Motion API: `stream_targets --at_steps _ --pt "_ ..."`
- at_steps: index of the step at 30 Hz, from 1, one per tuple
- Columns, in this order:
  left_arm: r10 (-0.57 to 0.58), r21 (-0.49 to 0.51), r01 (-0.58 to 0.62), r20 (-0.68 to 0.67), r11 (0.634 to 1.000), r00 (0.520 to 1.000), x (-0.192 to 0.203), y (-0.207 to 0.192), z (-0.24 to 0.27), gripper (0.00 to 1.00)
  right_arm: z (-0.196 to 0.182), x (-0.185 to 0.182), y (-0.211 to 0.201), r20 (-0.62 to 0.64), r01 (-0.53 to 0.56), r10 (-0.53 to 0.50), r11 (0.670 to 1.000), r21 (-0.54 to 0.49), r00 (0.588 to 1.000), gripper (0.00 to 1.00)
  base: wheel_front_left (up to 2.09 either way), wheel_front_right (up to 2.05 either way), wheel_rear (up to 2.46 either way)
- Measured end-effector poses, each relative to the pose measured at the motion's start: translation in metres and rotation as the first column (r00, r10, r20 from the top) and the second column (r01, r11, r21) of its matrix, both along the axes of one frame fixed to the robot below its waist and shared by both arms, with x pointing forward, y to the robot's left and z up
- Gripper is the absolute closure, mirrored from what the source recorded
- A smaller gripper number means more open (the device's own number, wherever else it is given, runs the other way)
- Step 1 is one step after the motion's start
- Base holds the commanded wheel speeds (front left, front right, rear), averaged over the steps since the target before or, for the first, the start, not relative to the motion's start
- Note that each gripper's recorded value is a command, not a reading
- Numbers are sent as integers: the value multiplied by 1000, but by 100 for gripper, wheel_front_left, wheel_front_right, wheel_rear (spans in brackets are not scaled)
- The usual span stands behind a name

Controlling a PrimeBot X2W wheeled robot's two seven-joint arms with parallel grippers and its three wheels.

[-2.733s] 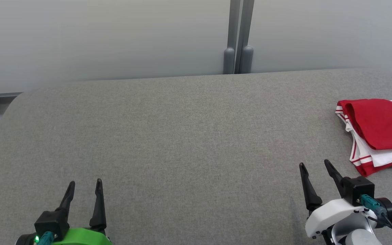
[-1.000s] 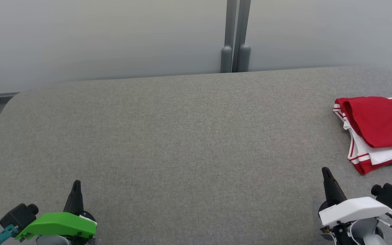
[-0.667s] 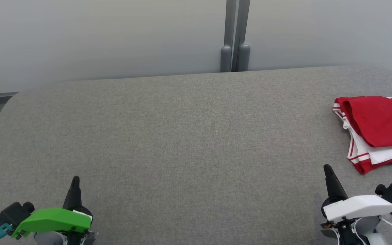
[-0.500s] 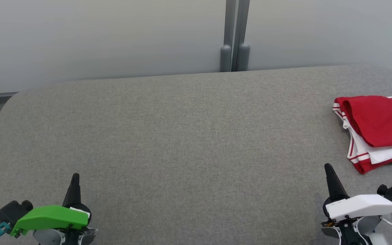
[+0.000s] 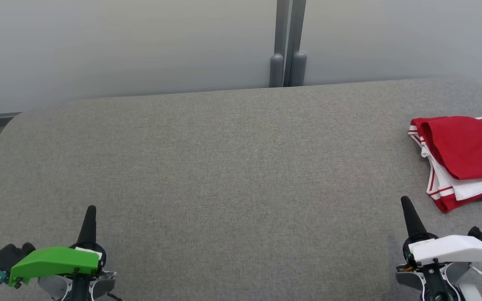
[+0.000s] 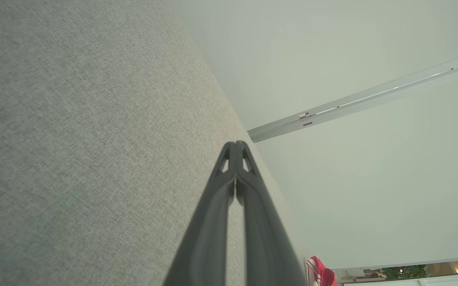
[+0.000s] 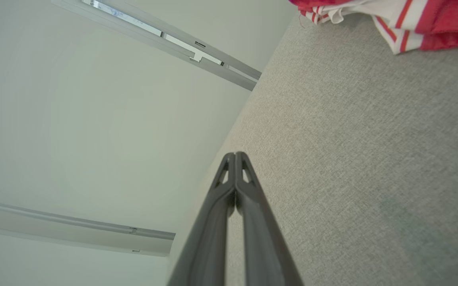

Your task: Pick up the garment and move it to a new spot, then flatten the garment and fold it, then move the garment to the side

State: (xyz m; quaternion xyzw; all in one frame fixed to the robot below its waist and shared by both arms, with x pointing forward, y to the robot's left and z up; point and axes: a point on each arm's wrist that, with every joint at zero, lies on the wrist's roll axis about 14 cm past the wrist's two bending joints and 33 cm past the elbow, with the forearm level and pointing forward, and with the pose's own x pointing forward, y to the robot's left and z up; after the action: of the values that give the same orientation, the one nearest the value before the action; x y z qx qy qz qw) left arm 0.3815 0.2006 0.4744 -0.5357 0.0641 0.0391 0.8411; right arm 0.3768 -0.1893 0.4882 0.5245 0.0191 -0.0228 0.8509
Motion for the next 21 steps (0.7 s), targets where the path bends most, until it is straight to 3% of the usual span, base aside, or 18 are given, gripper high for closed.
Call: stream_targets --at_steps 21 --pt "3 -198 6 46 980 999 11 -1 14 100 7 4 -5 22 25 -30 978 207 999 100 0 0 0"
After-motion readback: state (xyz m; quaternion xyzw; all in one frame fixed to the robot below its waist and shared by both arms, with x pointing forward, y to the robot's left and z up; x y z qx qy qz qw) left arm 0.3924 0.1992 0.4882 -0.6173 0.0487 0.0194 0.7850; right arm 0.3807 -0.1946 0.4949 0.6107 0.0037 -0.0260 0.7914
